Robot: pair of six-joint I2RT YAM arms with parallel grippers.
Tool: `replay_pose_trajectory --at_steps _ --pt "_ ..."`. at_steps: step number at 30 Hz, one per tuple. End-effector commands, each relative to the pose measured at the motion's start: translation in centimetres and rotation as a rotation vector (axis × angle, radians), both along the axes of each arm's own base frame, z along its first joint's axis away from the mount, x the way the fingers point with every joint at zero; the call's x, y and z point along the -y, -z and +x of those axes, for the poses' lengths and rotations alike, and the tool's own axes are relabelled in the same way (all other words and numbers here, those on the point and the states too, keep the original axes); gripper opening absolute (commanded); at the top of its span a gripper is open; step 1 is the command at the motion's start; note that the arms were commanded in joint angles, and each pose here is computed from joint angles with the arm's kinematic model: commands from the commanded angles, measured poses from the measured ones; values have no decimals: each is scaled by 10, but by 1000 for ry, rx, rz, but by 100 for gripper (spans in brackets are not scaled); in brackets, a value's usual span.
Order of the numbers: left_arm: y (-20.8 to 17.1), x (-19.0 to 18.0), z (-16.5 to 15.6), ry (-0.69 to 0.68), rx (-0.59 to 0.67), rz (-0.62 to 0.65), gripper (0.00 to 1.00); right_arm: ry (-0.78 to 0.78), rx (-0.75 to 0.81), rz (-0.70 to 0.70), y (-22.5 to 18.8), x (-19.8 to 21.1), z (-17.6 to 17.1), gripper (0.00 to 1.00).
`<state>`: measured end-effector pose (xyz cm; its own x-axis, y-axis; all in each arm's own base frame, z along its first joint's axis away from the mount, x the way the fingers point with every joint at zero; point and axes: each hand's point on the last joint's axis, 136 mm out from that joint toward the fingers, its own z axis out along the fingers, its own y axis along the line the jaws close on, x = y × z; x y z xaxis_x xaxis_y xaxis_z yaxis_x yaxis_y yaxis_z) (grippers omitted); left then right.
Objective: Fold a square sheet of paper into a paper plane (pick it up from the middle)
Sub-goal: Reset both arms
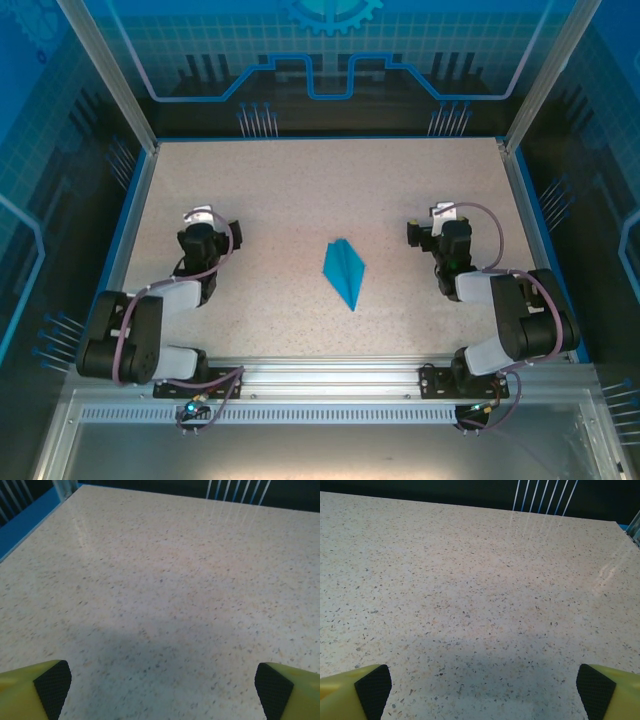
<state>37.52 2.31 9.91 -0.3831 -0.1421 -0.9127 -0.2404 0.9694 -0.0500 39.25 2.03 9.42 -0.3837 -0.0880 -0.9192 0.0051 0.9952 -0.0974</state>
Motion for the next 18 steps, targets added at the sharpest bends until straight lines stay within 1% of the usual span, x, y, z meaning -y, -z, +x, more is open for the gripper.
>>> replay_pose_trajectory --at_steps 1,2,3,6,18 --pt "2 20 14 138 98 10 98 8 17 1 -2 6 2 99" --pt "2 20 16 144 114 20 98 8 16 2 -2 6 2 99" --pt "7 20 15 141 65 8 99 8 15 1 -2 6 2 100" --pt "7 14 20 129 49 -24 99 7 15 0 -2 6 2 99" --pt "7 16 20 137 51 -21 98 5 12 3 -1 6 2 99"
